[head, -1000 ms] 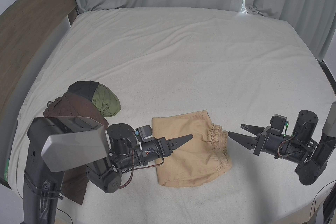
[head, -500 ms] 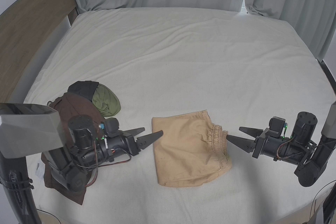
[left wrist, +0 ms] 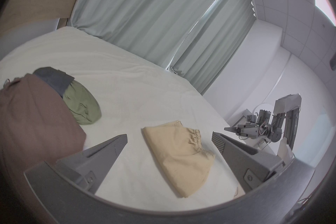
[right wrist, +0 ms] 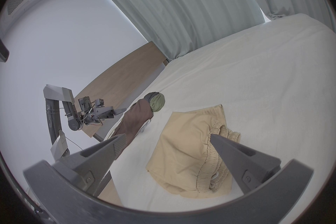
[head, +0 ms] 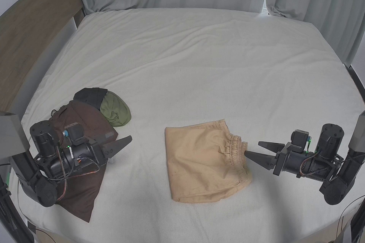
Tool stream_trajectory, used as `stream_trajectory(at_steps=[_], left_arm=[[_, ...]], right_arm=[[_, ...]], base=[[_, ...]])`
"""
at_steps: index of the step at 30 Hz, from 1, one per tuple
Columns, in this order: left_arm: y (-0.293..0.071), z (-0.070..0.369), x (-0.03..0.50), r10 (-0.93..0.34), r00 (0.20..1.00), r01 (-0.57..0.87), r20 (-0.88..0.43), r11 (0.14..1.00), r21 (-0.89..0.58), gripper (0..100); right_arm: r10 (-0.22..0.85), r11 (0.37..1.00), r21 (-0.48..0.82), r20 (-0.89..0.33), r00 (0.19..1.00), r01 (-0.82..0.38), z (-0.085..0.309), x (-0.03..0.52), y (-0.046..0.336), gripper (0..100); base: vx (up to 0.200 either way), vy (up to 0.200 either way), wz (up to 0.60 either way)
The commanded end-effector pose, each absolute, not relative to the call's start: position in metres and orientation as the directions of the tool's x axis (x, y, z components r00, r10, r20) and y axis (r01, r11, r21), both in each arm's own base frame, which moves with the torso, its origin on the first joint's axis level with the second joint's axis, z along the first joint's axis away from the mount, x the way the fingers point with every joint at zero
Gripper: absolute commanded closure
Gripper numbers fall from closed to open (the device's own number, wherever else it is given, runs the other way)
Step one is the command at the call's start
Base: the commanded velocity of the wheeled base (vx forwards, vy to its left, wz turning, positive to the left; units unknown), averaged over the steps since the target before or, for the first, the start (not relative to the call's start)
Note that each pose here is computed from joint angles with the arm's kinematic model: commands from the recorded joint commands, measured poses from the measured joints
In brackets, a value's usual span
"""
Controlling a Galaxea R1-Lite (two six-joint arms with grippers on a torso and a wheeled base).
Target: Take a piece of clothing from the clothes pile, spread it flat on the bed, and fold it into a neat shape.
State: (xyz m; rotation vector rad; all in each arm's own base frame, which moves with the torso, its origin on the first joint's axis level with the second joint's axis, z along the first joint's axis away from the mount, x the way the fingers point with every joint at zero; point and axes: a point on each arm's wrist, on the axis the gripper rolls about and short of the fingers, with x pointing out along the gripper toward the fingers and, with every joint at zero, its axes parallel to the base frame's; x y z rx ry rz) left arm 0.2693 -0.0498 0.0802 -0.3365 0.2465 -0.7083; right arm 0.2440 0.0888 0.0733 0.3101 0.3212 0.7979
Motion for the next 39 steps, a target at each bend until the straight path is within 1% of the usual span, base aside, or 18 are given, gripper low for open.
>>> stream_trajectory(at_steps=[1,2,3,5,6,7,8,10,19,21,25,39], left_arm=[[-0.03,0.086,0.26,-0.64,0.762,0.59,-0.1,0.749,-0.301,0],[-0.026,0.085,0.261,-0.633,0.767,0.597,-0.103,0.764,-0.246,0],[-0.026,0.085,0.26,-0.632,0.768,0.597,-0.106,0.766,-0.241,0],[-0.022,0.076,0.259,-0.633,0.762,0.617,-0.138,0.774,-0.142,0],[-0.021,0.075,0.259,-0.633,0.761,0.618,-0.14,0.774,-0.137,0],[-0.016,0.068,0.257,-0.643,0.749,0.644,-0.161,0.763,-0.049,0],[-0.012,0.064,0.257,-0.649,0.741,0.657,-0.173,0.754,-0.011,0],[-0.01,0.063,0.255,-0.669,0.723,0.681,-0.174,0.732,0.015,0],[-0.005,0.064,0.253,-0.716,0.681,0.729,-0.156,0.681,0.059,0],[-0.005,0.064,0.253,-0.717,0.68,0.73,-0.155,0.68,0.059,0],[-0.005,0.063,0.253,-0.717,0.679,0.731,-0.16,0.681,0.051,0],[-0.005,0.064,0.253,-0.717,0.68,0.73,-0.155,0.682,0.048,0]], right_arm=[[0.738,0.659,0.391,-0.169,0.653,-0.643,0.072,0.243,0.089,0],[0.737,0.66,0.391,-0.169,0.654,-0.642,0.072,0.244,0.088,0],[0.737,0.66,0.393,-0.171,0.654,-0.64,0.071,0.243,0.088,0],[0.735,0.663,0.399,-0.186,0.652,-0.633,0.068,0.243,0.088,0],[0.735,0.663,0.4,-0.187,0.652,-0.633,0.067,0.243,0.088,0],[0.732,0.668,0.409,-0.206,0.65,-0.622,0.062,0.244,0.087,0],[0.73,0.67,0.416,-0.221,0.646,-0.615,0.057,0.245,0.087,0],[0.728,0.674,0.426,-0.241,0.642,-0.603,0.05,0.246,0.088,0],[0.706,0.7,0.466,-0.338,0.622,-0.541,0.02,0.251,0.085,0],[0.706,0.7,0.467,-0.34,0.621,-0.54,0.019,0.251,0.085,0],[0.687,0.719,0.482,-0.379,0.62,-0.501,0.006,0.253,0.079,0],[0.667,0.737,0.503,-0.43,0.609,-0.451,-0.022,0.266,0.077,0]], base=[[0.0,0.0,0.0],[0.0,0.0,0.0],[0.0,0.0,0.0],[0.0,0.0,0.0],[0.0,0.0,0.0],[0.0,0.0,0.0],[0.0,0.0,0.0],[0.0,0.0,0.0],[0.0,0.0,0.0],[0.0,0.0,0.0],[0.0,0.0,0.0],[0.0,0.0,0.0]])
